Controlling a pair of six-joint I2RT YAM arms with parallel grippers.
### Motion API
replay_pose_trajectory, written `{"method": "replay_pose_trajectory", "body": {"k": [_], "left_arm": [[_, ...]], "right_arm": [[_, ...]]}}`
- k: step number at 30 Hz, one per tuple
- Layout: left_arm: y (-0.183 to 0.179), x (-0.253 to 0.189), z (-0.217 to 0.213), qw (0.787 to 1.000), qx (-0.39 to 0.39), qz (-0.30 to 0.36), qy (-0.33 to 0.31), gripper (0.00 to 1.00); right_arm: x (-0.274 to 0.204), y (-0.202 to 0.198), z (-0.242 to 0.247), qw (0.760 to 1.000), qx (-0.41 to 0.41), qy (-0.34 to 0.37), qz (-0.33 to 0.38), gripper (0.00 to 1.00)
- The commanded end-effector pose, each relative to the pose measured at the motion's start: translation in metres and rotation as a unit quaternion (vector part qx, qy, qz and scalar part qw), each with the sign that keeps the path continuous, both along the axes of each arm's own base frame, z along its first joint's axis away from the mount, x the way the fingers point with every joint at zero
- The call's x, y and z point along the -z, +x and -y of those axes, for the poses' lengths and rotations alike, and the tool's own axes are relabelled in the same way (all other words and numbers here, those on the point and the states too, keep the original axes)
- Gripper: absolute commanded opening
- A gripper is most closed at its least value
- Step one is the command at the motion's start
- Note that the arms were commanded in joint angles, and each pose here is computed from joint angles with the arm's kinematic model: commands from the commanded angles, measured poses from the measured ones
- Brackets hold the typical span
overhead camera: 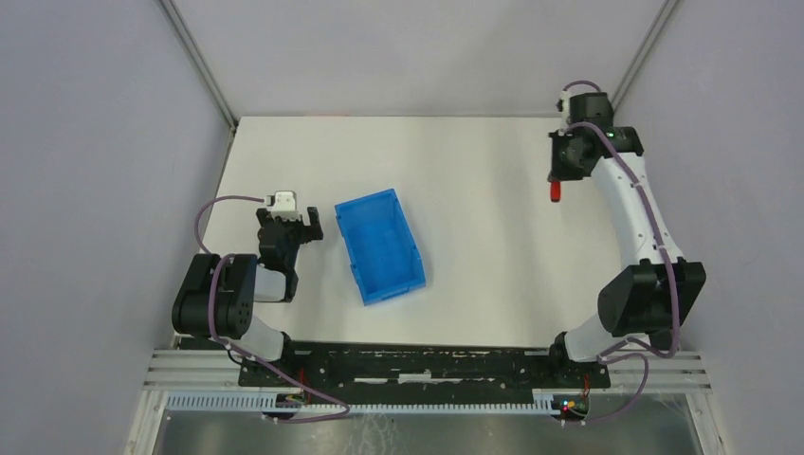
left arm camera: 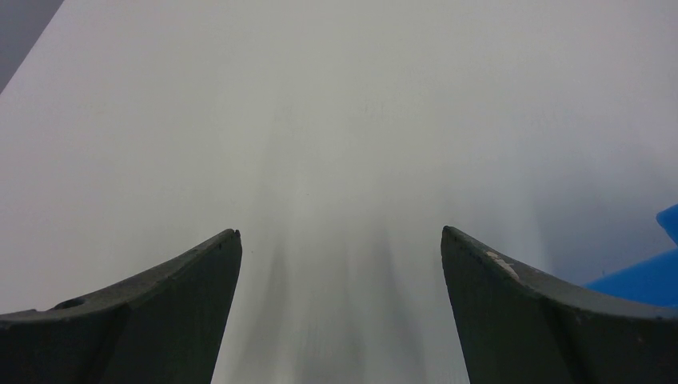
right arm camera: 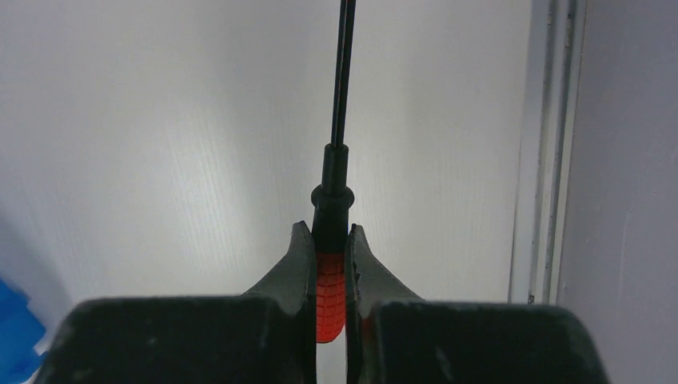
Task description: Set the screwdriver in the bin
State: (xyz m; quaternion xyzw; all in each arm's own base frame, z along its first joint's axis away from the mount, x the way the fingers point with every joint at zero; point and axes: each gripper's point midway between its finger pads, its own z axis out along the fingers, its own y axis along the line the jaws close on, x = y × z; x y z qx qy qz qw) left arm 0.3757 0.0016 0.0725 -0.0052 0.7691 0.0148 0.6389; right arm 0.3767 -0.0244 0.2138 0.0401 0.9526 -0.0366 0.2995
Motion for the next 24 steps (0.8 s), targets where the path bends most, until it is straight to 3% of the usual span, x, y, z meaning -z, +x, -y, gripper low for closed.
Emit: {"method": "replay_pose_trajectory", "body": {"k": [1, 7, 11, 17, 24], "left_arm": [[0.005, -0.015, 0.001, 0.999, -0.005, 0.028, -0.016, 1.00], [0.005, -0.015, 0.001, 0.999, -0.004, 0.028, -0.016, 1.00], [0.005, -0.015, 0.001, 0.999, -0.004, 0.028, -0.016, 1.00], [0.005, -0.015, 0.001, 0.999, -0.004, 0.028, -0.016, 1.00], [0.005, -0.015, 0.001, 0.999, -0.004, 0.028, -0.016, 1.00]], "right_arm": [[-0.018, -0.015, -0.117, 0.993, -0.109, 0.042, 0.031, 0.00], [-0.055, -0.048, -0.303, 0.953, -0.280, 0.077, 0.083, 0.00], [-0.038, -0.076, -0.379, 0.931, -0.350, 0.077, 0.073, 0.00], [0.044, -0.105, -0.417, 0.921, -0.383, 0.068, 0.011, 0.00], [0.113, -0.101, -0.406, 0.937, -0.349, 0.020, -0.004, 0.00]]}}
